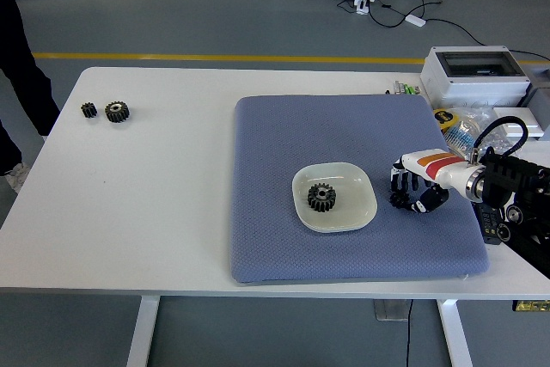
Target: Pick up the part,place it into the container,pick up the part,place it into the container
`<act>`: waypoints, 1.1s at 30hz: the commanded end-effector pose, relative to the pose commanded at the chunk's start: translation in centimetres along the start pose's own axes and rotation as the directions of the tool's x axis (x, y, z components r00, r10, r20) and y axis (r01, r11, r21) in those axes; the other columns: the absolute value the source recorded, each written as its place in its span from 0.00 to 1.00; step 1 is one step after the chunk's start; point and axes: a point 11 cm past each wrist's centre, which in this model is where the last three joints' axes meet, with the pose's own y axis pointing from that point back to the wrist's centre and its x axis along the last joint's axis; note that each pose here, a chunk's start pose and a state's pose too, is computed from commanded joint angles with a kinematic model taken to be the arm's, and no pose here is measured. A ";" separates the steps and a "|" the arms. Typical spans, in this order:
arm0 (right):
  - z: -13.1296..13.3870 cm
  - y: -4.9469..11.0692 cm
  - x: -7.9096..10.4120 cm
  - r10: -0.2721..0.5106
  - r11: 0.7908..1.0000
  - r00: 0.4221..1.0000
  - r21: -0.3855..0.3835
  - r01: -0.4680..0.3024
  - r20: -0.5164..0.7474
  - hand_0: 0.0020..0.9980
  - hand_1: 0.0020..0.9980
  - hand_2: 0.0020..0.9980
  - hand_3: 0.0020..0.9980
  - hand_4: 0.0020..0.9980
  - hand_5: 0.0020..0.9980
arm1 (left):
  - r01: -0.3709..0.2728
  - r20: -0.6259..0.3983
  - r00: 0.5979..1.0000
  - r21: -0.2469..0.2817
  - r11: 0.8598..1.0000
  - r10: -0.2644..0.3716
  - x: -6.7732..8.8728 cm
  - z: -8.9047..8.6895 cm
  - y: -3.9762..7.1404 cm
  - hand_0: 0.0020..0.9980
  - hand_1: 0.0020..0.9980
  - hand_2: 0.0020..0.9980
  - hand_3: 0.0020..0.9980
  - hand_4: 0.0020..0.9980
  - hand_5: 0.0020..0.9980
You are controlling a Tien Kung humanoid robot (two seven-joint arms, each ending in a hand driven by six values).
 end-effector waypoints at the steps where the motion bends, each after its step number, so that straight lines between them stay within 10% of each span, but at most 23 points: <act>1: 0.0 0.0 0.0 0.000 1.000 1.000 -0.001 0.000 0.003 0.31 0.39 0.45 0.50 0.89 0.00 | 0.000 0.000 1.000 0.000 1.000 0.000 0.0 0.0 0.0 0.69 0.68 0.69 0.57 0.67 0.61; 33: -0.3 -0.5 -0.4 -0.048 0.998 0.994 -0.028 0.051 0.098 0.26 0.36 0.42 0.47 0.91 0.00 | 0.001 0.000 1.000 -0.003 1.000 -0.001 0.0 0.2 0.0 0.69 0.68 0.68 0.57 0.68 0.61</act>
